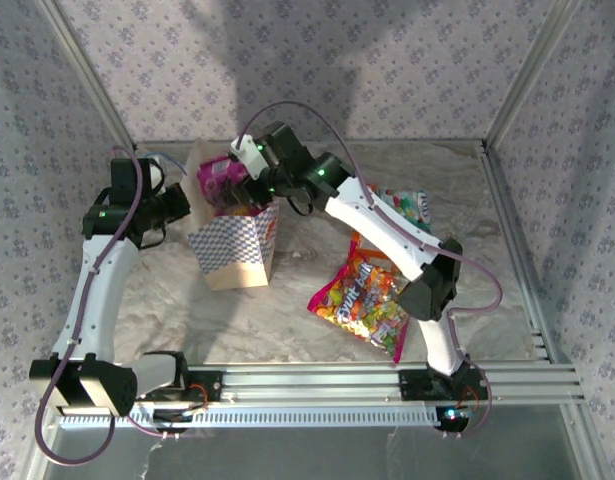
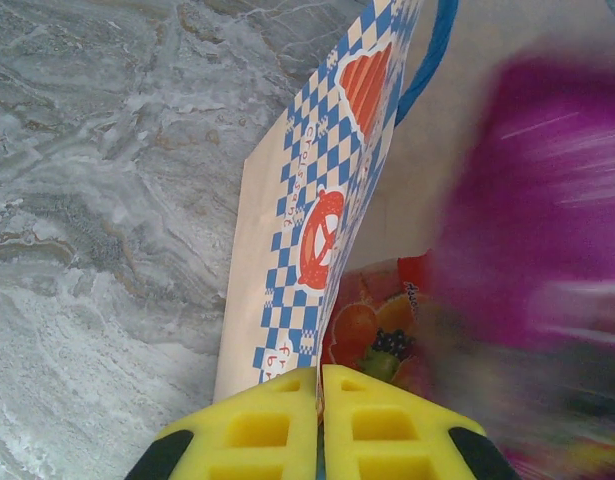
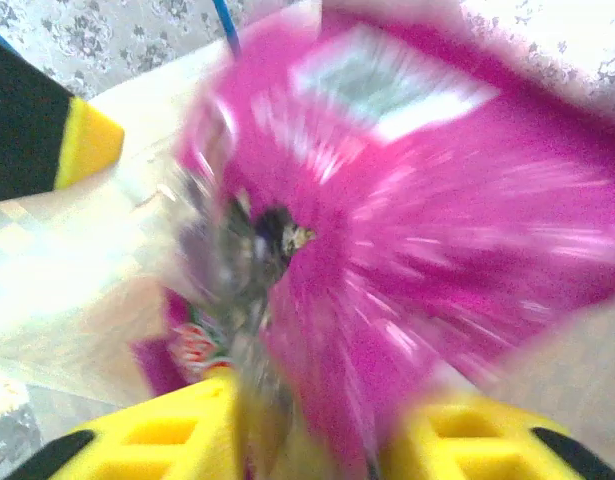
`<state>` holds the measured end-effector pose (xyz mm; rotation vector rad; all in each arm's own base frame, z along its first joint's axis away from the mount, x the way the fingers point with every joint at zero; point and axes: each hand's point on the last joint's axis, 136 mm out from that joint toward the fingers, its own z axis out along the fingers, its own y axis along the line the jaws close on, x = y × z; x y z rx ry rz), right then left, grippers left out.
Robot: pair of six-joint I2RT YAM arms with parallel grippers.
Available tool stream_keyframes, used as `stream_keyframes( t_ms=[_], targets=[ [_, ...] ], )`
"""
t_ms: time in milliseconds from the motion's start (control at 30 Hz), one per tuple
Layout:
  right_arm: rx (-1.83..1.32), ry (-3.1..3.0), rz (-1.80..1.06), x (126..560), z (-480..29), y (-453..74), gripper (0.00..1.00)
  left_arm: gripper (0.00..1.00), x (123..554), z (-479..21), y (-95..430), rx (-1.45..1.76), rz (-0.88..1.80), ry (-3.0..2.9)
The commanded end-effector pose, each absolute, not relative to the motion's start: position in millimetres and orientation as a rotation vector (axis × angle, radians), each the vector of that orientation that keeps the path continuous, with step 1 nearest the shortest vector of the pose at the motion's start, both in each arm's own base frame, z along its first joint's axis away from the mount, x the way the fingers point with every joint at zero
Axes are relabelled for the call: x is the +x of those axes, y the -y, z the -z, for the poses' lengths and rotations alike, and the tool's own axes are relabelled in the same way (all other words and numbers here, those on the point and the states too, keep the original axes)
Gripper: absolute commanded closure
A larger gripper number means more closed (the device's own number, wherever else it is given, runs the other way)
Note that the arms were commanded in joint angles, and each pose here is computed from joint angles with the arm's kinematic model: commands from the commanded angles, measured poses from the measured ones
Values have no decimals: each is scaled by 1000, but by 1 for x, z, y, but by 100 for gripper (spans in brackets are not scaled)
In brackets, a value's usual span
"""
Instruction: Place the snacks into the paper bag
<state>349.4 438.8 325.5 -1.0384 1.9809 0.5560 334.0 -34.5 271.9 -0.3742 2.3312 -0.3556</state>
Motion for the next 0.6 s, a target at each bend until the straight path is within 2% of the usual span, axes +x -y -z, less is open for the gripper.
stream_keyframes(
  t_ms=[0,233,567],
  targets=[
    [-985,-1889,-588,347,-367,-439,56,93,335,-273,31,-374,343,-2334],
    [-949,-1865,-587,342,-386,-430,59,93,335,-275,31,-374,340,-2332],
    [-891,-1820,-506,320,-417,-381,46,93,335,-275,31,-373,336,-2333]
  ],
)
